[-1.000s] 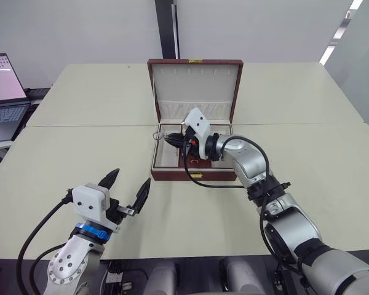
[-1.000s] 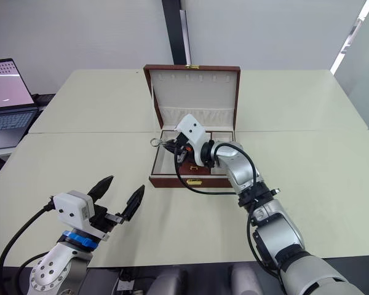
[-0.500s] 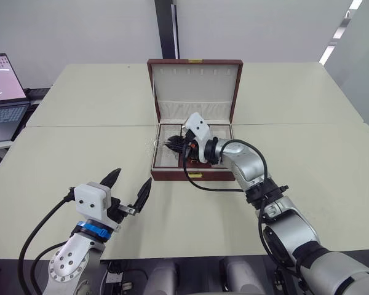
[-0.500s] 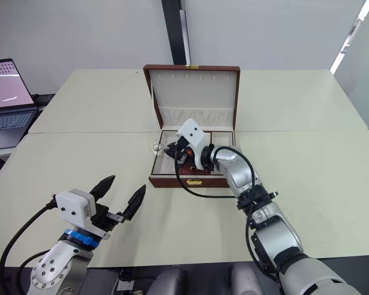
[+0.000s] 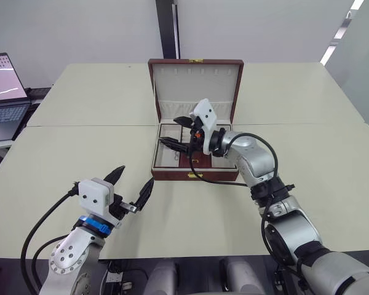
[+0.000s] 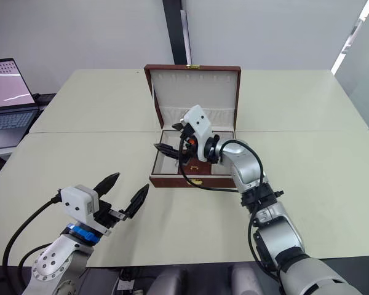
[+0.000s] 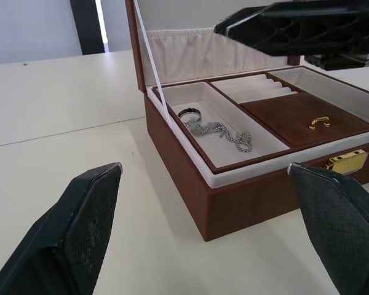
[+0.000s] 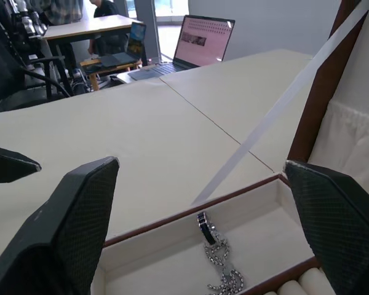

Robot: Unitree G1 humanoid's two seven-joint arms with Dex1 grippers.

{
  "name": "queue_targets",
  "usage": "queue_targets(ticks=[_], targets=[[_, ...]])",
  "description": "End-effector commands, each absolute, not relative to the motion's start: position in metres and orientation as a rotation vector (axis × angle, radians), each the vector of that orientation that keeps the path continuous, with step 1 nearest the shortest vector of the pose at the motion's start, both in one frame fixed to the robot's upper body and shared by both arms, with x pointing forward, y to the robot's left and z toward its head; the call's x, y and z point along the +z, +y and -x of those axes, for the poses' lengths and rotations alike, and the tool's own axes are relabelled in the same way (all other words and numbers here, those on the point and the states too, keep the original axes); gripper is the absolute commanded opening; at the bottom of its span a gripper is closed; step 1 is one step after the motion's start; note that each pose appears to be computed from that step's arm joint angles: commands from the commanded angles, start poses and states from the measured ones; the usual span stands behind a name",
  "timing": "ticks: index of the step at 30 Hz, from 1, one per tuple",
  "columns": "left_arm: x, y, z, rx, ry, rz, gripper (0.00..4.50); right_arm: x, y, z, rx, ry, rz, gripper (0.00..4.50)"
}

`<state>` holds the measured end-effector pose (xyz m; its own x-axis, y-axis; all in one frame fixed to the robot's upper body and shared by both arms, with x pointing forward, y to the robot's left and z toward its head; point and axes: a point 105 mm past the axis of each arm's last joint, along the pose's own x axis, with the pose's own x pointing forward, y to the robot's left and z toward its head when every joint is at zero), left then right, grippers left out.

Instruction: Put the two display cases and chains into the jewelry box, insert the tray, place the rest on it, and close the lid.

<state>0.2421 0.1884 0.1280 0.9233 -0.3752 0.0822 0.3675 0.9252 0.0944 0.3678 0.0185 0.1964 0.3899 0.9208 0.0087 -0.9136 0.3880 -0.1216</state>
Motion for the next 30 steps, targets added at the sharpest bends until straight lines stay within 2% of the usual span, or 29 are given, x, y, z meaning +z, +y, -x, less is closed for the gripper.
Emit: queue_targets(ticks=[1, 7, 12, 21, 30], targets=[[0.133, 0.198, -0.244, -0.384, -0.107, -0.084, 4.5, 0.211, -0.006, -0.363, 1.17, -0.137, 0.095, 4.49], [0.124, 0.233, -0.246, -0.403, -0.018, -0.106, 4.5, 0.198, -0.082, -0.348, 1.119, -0.096, 0.173, 4.49], [0.125, 0.267, -0.249, -0.403, 0.038, -0.148, 4.5, 0.179, -0.146, -0.334, 1.029, 0.002, 0.228, 4.49], [0.152, 0.301, -0.261, -0.419, 0.095, -0.211, 4.5, 0.156, -0.251, -0.311, 0.754, 0.134, 0.234, 4.49], [0.153, 0.338, -0.25, -0.337, 0.158, -0.237, 4.5, 0.142, -0.293, -0.288, 0.597, 0.186, 0.224, 4.49]])
